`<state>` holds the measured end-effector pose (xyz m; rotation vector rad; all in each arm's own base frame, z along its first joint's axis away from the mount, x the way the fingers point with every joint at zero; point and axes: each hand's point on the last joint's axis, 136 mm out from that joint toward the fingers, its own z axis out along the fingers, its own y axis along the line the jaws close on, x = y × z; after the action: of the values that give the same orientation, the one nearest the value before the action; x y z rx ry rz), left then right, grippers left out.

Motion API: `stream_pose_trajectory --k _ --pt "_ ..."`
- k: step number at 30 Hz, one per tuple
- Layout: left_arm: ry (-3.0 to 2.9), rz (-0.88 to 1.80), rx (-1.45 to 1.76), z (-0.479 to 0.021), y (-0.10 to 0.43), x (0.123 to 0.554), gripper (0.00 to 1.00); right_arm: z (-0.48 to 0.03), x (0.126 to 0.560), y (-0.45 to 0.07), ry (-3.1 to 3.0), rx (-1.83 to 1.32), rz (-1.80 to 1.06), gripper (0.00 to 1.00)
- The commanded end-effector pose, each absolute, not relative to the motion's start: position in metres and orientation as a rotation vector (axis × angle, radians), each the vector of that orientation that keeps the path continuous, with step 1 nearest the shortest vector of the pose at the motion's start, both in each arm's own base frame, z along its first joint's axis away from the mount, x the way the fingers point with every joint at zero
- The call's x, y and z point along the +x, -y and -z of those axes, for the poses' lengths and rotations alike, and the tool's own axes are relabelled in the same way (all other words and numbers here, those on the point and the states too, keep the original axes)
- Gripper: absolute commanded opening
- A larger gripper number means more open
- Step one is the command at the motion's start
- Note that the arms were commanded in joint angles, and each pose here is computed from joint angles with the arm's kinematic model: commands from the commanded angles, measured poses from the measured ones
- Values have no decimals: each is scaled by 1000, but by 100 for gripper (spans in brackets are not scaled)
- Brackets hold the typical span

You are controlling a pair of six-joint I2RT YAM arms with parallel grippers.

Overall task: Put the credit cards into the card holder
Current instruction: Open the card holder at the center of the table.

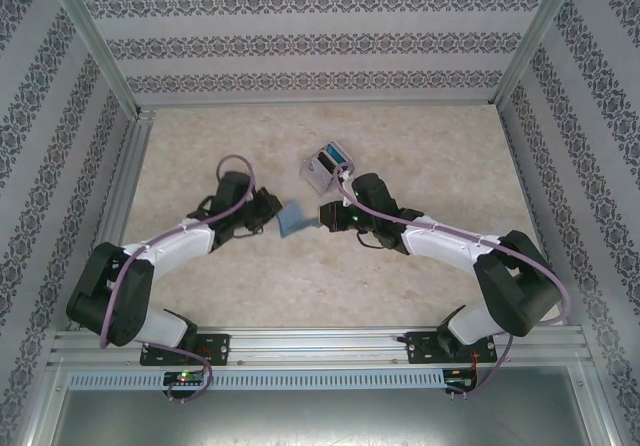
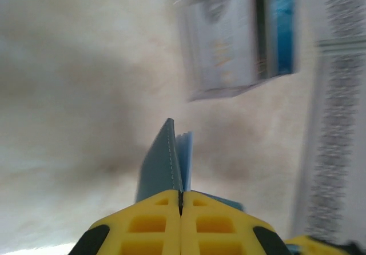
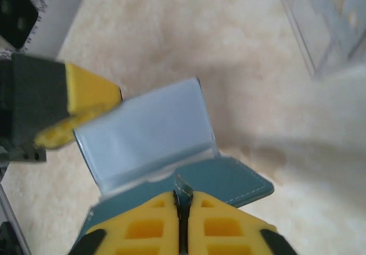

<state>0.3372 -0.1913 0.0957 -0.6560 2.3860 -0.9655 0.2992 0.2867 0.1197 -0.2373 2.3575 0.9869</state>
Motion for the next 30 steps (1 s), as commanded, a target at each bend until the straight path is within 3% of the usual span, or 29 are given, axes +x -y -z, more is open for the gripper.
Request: stream_pose_trajectory --k 1,6,16,23,30 --pt "-2226 683 -598 -95 173 345 0 -129 295 -283 -2355 -204 -1000 28" --pt "-2134 562 -561 -102 170 336 0 -164 296 -282 -2347 -172 -1010 37" --pt "-2034 477 -531 -122 176 321 0 -228 306 -317 -2218 29 -1267 35" --pt "-2049 505 -554 -113 178 319 0 -157 323 -357 -2332 167 -1279 32" --pt "-2078 486 -590 -99 170 311 0 -74 303 -381 -2561 130 -1193 31"
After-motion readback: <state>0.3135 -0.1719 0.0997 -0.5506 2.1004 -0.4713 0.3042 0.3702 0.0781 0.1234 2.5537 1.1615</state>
